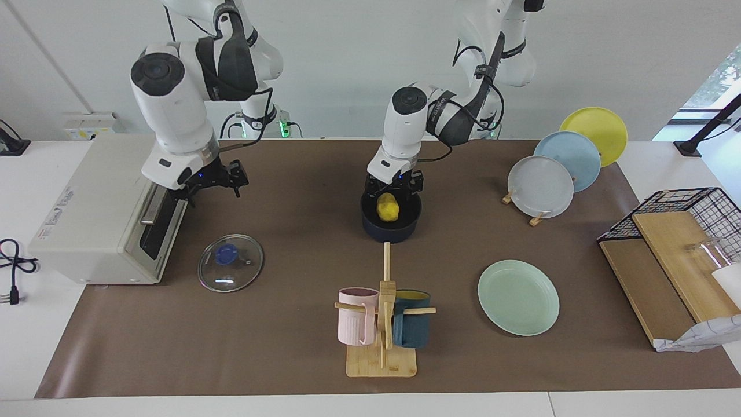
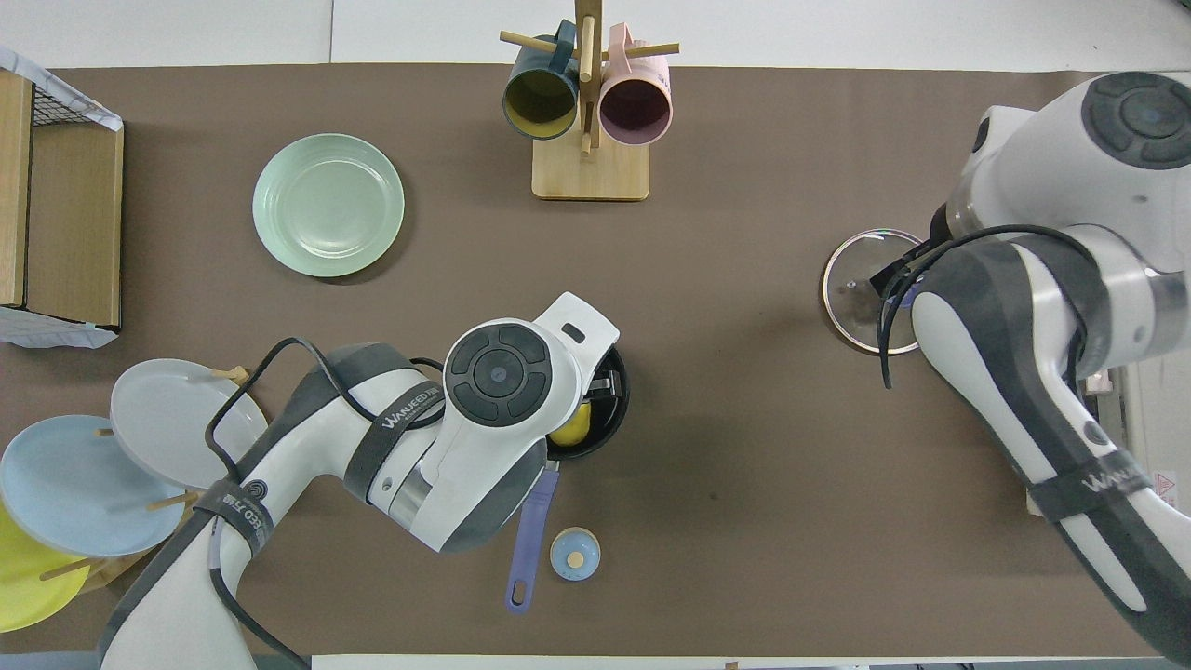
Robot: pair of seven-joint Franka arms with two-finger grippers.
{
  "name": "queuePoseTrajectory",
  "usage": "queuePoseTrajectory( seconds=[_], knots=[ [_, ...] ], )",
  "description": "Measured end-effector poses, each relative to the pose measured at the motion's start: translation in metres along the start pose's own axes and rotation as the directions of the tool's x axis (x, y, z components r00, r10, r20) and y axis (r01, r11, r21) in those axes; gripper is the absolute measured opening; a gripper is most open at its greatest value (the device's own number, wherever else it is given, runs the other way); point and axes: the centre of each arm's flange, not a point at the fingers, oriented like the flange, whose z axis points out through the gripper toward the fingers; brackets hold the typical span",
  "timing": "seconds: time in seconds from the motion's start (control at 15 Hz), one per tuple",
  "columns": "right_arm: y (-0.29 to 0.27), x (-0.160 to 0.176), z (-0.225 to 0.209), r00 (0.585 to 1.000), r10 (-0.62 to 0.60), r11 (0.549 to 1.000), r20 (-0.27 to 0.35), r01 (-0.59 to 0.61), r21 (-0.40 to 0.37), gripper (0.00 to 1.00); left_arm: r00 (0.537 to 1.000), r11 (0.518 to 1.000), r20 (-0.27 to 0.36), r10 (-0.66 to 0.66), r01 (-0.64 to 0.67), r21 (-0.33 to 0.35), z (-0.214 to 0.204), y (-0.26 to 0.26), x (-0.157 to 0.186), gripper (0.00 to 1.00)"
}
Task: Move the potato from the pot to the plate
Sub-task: 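Lower the lid with the right gripper while the left gripper grips the potato, then lift the yellow potato out of the pot with the left gripper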
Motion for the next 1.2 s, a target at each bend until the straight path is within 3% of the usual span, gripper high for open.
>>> queuePoseTrajectory(
  seconds=[0.33, 0.6, 1.2],
  knots=[
    [-0.018, -0.018, -0.029, 0.996, 0.080, 0.997, 0.047, -0.079, -0.023, 1.00, 1.000, 1.000, 0.023, 0.005, -0.006, 0.018, 0.026, 0.001, 0.002, 1.00],
    [-0.012, -0.040, -0.050, 0.994, 0.104, 0.994, 0.041, -0.103, -0.032, 1.00, 0.999, 0.999, 0.033, 0.033, -0.034, 0.026, 0.033, 0.008, -0.005, 1.00],
    [-0.005, -0.055, -0.044, 0.991, 0.127, 0.992, 0.051, -0.127, -0.003, 1.00, 0.998, 0.998, 0.050, 0.039, -0.041, 0.039, 0.047, 0.011, -0.008, 1.00]
  ],
)
